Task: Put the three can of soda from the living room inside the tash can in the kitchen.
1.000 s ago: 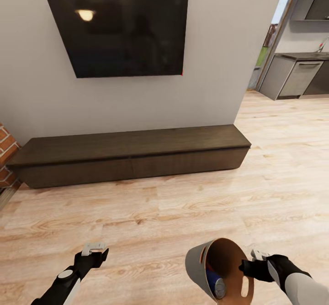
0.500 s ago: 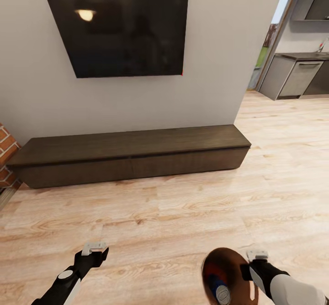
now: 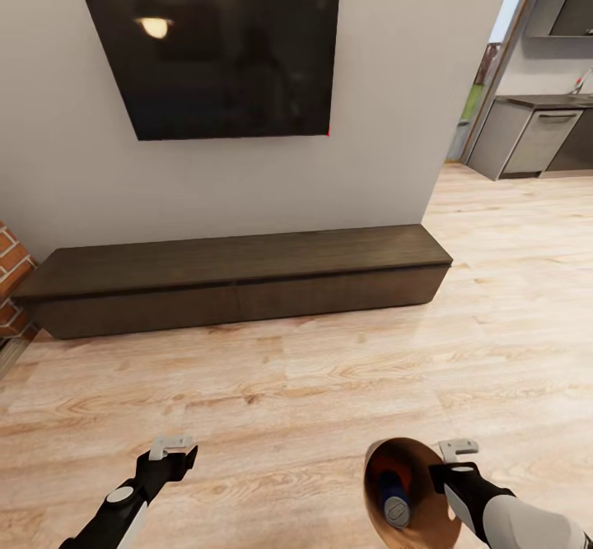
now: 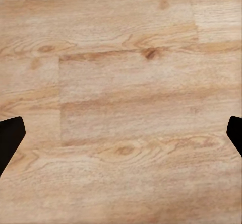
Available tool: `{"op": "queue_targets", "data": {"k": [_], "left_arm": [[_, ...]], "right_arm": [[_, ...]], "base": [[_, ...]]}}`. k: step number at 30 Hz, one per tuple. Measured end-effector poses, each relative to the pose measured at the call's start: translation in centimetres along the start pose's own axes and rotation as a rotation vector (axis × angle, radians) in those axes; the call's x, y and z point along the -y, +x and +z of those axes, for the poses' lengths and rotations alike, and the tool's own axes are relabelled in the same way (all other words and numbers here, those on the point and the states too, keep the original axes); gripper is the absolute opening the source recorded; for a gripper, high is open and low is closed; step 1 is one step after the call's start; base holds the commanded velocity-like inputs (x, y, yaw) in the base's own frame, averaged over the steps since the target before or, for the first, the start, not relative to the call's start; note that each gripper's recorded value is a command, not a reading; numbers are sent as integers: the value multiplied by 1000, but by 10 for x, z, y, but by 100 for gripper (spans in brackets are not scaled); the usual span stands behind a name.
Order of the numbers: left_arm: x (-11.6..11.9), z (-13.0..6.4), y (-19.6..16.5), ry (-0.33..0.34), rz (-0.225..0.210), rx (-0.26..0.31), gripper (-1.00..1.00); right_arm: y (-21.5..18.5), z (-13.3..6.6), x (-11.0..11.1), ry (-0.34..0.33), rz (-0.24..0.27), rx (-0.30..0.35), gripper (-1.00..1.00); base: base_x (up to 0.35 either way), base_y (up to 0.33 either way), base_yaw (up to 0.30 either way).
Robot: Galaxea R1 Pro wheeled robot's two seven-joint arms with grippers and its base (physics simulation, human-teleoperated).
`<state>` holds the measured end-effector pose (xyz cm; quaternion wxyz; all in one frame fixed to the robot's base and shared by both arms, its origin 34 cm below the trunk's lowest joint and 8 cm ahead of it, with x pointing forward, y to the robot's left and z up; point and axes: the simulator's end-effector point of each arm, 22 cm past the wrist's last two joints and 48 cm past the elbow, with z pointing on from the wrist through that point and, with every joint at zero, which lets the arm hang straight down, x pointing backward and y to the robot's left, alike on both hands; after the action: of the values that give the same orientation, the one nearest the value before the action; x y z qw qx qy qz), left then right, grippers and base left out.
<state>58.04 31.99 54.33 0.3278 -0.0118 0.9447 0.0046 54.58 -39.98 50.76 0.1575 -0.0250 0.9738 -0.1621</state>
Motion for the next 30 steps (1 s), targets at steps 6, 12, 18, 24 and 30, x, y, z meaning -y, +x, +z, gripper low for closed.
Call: {"op": "queue_targets", "data": {"k": [6,12,18,24,30], "left_arm": [[0,0,2,1,2,8,100],[1,0,5,1,1,4,100],[1,1,8,2,1,-3,100],[1,2,14,2,1,-14,100],[2,3,20,2,1,-25,100]], "right_arm": [[-2,-1,-5,-7,-5,11,-100],[-4,-3,-26,-36,0,13,-100],[-2,-3,-40,-54,8,9,-100],[0,-2,-42,-55,8,4,-100],[3,0,-43,-55,4,-1,-100]], "base": [[0,0,0],[0,0,87],[0,0,162],[0,0,182],[-3,14,189]]}}
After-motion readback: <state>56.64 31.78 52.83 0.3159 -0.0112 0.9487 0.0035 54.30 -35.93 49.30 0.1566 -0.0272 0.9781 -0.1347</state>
